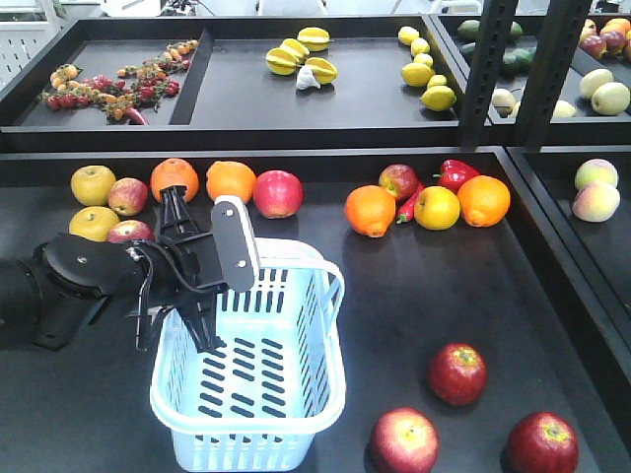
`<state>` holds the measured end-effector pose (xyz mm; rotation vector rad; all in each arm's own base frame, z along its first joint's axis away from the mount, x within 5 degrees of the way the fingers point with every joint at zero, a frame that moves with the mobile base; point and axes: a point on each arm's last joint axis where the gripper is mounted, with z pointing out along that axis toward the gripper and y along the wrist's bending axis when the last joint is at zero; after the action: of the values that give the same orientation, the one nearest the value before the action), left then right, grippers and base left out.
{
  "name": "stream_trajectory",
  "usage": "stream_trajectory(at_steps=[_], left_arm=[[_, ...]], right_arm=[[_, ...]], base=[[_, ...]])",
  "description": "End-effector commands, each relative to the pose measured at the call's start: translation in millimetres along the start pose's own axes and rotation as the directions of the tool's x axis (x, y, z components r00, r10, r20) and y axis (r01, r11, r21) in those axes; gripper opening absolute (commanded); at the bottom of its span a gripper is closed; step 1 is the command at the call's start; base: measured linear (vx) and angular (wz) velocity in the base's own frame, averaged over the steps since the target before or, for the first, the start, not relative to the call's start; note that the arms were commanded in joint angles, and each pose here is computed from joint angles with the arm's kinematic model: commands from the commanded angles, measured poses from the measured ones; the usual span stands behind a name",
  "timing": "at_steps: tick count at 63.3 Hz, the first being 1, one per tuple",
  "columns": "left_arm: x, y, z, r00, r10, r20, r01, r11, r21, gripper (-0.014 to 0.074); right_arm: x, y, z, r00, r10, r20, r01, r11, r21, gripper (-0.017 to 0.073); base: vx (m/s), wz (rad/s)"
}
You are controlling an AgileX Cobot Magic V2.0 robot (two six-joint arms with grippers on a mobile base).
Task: Pick three apples into basket with both arms
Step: 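Lower the light-blue basket onto the table with the left gripper, then open the left gripper and withdraw it from the basket handle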
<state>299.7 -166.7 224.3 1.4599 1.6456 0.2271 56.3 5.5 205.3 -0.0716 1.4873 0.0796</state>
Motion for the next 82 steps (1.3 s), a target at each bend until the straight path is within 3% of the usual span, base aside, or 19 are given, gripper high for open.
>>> stream_trajectory(at_steps=[1, 24, 34, 51, 63, 72, 78, 82], left_arm=[[-10.0, 12.8, -9.0, 0.999, -0.019, 0.042, 0.02, 0.999, -0.035, 0.007], [-10.7, 12.0, -9.4, 0.999, -0.022, 0.049, 0.023, 0.999, -0.025, 0.0563], [-11.0, 12.3, -10.0, 0.996, -0.069, 0.051, 0.071, 0.997, -0.024, 0.0714], [-17.0, 16.1, -21.6, 0.99, -0.107, 0.09, 0.109, 0.994, -0.024, 0.072], [-29.6, 25.0, -50.8, 0.963, -0.205, 0.174, 0.213, 0.977, -0.023, 0.0714], [-32.5, 17.6, -75.4, 0.943, -0.26, 0.207, 0.255, 0.966, 0.048, 0.071], [-25.9, 3.0, -88.4, 0.942, -0.293, 0.163, 0.275, 0.953, 0.128, 0.0701], [-23.2, -0.1, -98.9, 0.94, -0.313, 0.139, 0.294, 0.945, 0.14, 0.0697]], right_arm=[[-2.5, 0.3, -0.8, 0.997, -0.014, 0.07, 0.015, 1.0, -0.001, -0.0009], [-2.5, 0.3, -0.8, 0.997, -0.014, 0.07, 0.015, 1.0, -0.001, -0.0009], [-2.5, 0.3, -0.8, 0.997, -0.014, 0.07, 0.015, 1.0, -0.001, -0.0009], [-2.5, 0.3, -0.8, 0.997, -0.014, 0.07, 0.015, 1.0, -0.001, -0.0009], [-2.5, 0.3, -0.8, 0.997, -0.014, 0.07, 0.015, 1.0, -0.001, -0.0009], [-2.5, 0.3, -0.8, 0.997, -0.014, 0.07, 0.015, 1.0, -0.001, -0.0009], [-2.5, 0.3, -0.8, 0.997, -0.014, 0.07, 0.015, 1.0, -0.001, -0.0009], [-2.5, 0.3, -0.8, 0.997, -0.014, 0.07, 0.015, 1.0, -0.001, -0.0009]], base=[[0.0, 0.0], [0.0, 0.0], [0.0, 0.0], [0.0, 0.0], [0.0, 0.0], [0.0, 0.0], [0.0, 0.0], [0.0, 0.0]])
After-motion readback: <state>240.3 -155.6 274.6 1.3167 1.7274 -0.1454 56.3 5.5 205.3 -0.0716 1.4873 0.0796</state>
